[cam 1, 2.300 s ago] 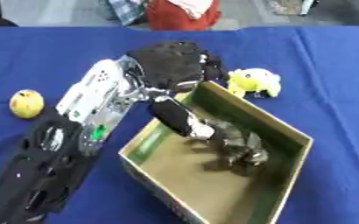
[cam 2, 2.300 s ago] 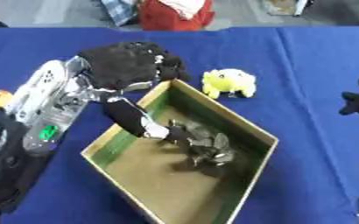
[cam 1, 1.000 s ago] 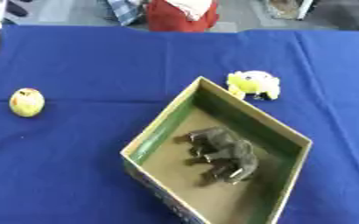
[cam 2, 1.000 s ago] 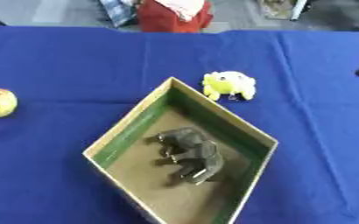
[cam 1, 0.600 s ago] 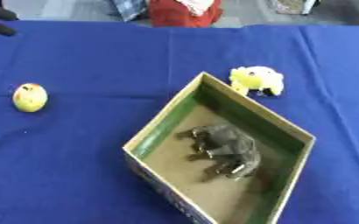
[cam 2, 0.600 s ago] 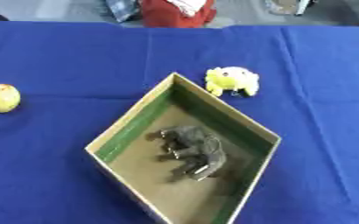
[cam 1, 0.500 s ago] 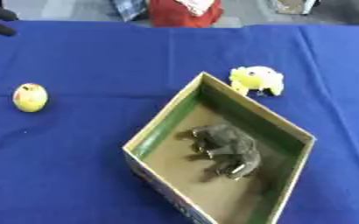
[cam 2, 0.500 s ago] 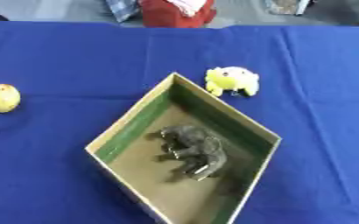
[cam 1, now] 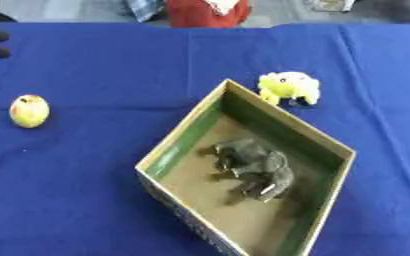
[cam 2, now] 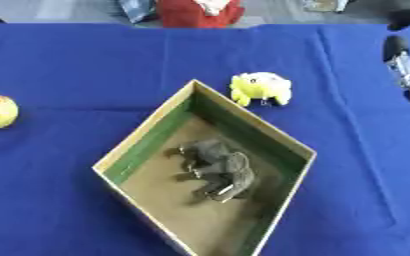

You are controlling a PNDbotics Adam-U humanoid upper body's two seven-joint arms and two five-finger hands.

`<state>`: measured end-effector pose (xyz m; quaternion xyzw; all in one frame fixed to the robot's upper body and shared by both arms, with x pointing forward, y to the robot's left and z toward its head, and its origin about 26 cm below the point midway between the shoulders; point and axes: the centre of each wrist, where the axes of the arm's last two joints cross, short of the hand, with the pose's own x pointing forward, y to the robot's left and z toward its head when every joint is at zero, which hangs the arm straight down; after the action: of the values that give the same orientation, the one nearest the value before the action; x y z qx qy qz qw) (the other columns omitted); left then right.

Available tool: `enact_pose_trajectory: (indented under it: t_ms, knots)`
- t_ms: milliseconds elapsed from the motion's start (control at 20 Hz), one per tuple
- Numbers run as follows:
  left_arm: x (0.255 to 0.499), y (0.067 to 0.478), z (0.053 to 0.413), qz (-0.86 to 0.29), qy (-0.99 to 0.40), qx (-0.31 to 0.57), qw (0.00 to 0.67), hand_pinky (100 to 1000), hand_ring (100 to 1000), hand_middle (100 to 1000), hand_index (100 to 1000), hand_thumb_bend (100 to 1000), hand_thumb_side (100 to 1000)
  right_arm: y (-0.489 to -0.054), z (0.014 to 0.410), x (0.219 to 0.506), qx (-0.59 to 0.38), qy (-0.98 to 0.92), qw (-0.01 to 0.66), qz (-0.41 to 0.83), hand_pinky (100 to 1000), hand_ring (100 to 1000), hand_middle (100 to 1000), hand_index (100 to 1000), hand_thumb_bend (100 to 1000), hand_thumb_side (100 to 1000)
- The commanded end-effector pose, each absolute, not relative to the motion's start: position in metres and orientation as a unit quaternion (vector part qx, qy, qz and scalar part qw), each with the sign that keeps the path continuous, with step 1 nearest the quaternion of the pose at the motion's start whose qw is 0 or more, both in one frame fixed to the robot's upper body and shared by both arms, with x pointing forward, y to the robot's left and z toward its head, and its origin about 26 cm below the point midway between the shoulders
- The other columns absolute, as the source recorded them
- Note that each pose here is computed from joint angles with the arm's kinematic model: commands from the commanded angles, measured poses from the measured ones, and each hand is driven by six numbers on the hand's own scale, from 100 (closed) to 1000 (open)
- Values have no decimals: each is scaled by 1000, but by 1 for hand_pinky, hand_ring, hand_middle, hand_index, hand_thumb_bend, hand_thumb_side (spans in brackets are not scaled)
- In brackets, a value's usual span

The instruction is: Pick up objects on the table and place them in the box.

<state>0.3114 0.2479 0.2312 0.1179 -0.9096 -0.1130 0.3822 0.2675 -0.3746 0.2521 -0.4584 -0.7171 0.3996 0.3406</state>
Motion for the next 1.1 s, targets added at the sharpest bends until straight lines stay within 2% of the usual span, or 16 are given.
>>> enact_pose_trajectory:
  t_ms: [50,450,600,850,1100]
  knots:
    - [308,247,237,-111,-916,111,370,593,635,696,840,191,1000,-370,271,267,-474,-685,332,443,911,876,756,894,100,1000]
    - [308,246,235,-107,-917,100,371,592,633,692,838,174,1000,-364,279,270,-473,-630,355,503,926,889,821,962,109,1000]
    - [308,245,234,-109,-916,99,372,591,632,691,837,157,1000,-366,281,274,-477,-611,357,521,935,897,838,953,239,1000]
    - [308,243,233,-112,-915,97,376,590,631,690,835,140,1000,-373,285,286,-477,-599,372,525,940,906,835,959,320,1000]
    - [308,242,232,-115,-913,94,380,589,631,690,836,128,1000,-379,289,299,-474,-605,381,514,947,919,814,953,438,919]
